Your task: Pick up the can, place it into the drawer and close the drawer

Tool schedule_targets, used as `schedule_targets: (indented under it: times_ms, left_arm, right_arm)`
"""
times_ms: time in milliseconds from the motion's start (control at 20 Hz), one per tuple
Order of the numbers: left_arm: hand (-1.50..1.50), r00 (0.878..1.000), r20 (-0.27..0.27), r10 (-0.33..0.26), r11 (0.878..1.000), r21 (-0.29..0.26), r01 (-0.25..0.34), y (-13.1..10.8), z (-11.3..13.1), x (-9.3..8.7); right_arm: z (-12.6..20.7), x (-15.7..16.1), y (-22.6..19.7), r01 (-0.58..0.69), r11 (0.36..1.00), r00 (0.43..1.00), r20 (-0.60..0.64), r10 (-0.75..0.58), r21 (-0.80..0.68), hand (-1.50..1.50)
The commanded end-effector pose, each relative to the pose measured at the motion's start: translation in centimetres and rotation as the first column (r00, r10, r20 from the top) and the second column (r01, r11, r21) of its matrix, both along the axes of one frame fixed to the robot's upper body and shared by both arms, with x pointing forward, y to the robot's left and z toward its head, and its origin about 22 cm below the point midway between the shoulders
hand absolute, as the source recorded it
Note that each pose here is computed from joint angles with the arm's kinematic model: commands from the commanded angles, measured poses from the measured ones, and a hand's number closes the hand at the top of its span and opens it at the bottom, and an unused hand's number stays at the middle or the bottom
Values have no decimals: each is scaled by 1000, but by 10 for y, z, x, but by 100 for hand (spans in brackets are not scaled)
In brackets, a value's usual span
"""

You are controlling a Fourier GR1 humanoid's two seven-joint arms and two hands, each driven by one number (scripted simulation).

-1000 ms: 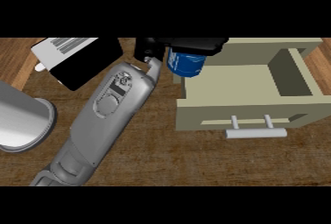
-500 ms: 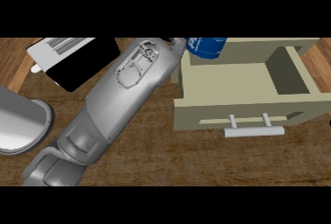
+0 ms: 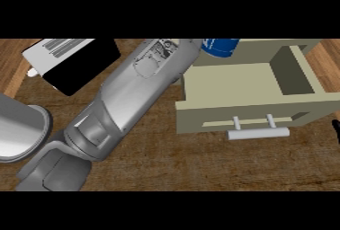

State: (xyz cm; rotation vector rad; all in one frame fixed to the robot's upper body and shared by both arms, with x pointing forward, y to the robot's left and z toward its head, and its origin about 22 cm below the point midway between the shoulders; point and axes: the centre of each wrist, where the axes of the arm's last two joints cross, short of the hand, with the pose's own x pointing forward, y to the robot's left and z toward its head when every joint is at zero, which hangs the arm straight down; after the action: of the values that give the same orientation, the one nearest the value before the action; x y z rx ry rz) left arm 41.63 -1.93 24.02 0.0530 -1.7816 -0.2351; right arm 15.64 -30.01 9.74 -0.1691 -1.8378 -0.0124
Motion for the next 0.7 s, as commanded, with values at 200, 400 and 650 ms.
schedule_targets:
  times_ms: [200, 400, 650]
  left_arm:
    - [150, 998, -21, 51, 998, 30, -50, -4, -10, 6]
    - [150, 999, -5, 49, 997, 63, -49, 4, -24, 14]
    - [150, 998, 19, 61, 993, 99, -62, 4, -49, 8]
  right_arm:
    - [-5, 21, -6, -20, 1000, 1000, -9, 20, -10, -150]
    - [1, 13, 9, -24, 1000, 1000, 10, 24, 3, -150]
    - [2, 19, -5, 6, 1000, 1000, -6, -6, -26, -150]
